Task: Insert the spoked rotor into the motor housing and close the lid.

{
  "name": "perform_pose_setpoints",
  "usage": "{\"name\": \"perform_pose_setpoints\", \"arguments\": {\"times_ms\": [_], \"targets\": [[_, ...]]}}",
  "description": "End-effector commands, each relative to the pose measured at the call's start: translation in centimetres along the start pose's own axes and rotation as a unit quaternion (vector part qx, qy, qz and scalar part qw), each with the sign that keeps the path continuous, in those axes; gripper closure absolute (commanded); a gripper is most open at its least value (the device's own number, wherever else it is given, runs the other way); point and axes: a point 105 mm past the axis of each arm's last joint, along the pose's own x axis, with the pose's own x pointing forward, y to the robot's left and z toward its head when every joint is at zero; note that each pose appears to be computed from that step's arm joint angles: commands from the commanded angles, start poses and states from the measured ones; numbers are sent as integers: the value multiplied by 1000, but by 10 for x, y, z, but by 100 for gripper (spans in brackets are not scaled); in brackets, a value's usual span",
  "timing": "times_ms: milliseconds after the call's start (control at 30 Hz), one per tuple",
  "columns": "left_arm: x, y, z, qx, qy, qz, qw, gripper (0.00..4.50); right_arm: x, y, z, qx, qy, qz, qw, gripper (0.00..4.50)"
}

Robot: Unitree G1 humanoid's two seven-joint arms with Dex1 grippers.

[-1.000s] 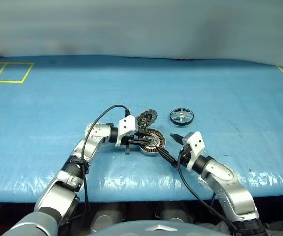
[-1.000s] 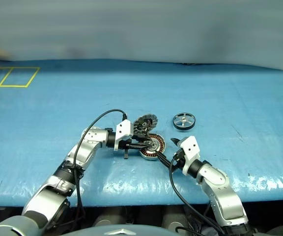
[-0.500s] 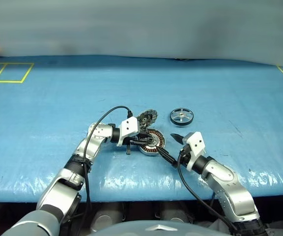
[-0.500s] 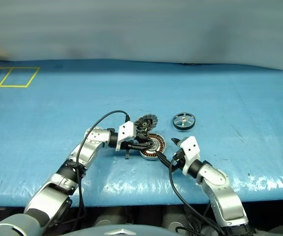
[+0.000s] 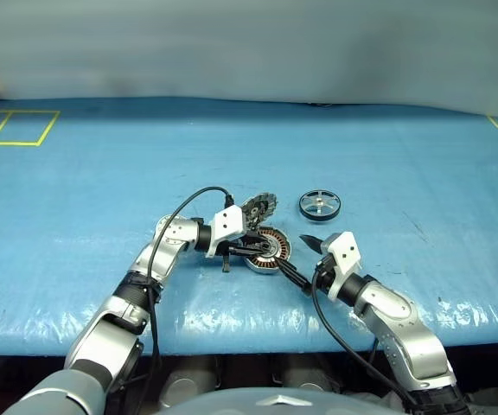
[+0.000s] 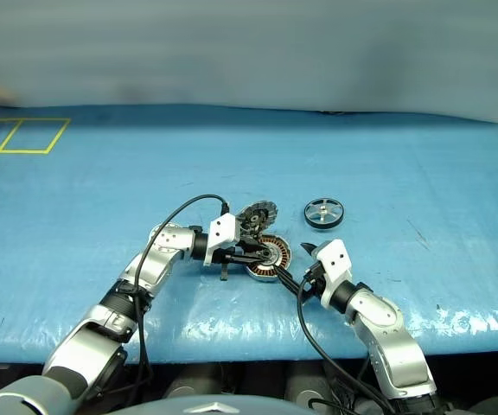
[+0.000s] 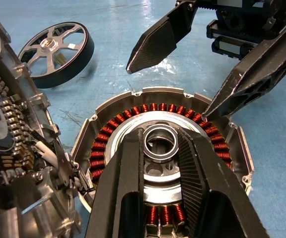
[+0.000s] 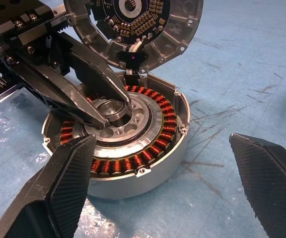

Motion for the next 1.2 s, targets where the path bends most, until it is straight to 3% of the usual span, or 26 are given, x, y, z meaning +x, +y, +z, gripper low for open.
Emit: {"name": "perform_pose_setpoints", "arguments": {"times_ms": [33,100,433,867,1000,1200], "targets": [[3,2,7,7,-9,-3,1000,387,0,4,15,-18,-28,7,999,0],[4,6,9,18,-12,15,1000,314,0,4,15,-18,-28,8,999,0],[3,7,13,18,-25,19,999,314,0,6,15,-17,-28,12,999,0],[-25,-14,20,-16,-49,-6,999,314,8,15,30,-6,-57,44,997,0],[-34,-18,14,-30,-43,8,999,312,12,14,31,-6,-53,45,998,88],[-51,-20,-1,-51,-37,57,996,312,22,16,32,-15,-40,60,997,285]]}}
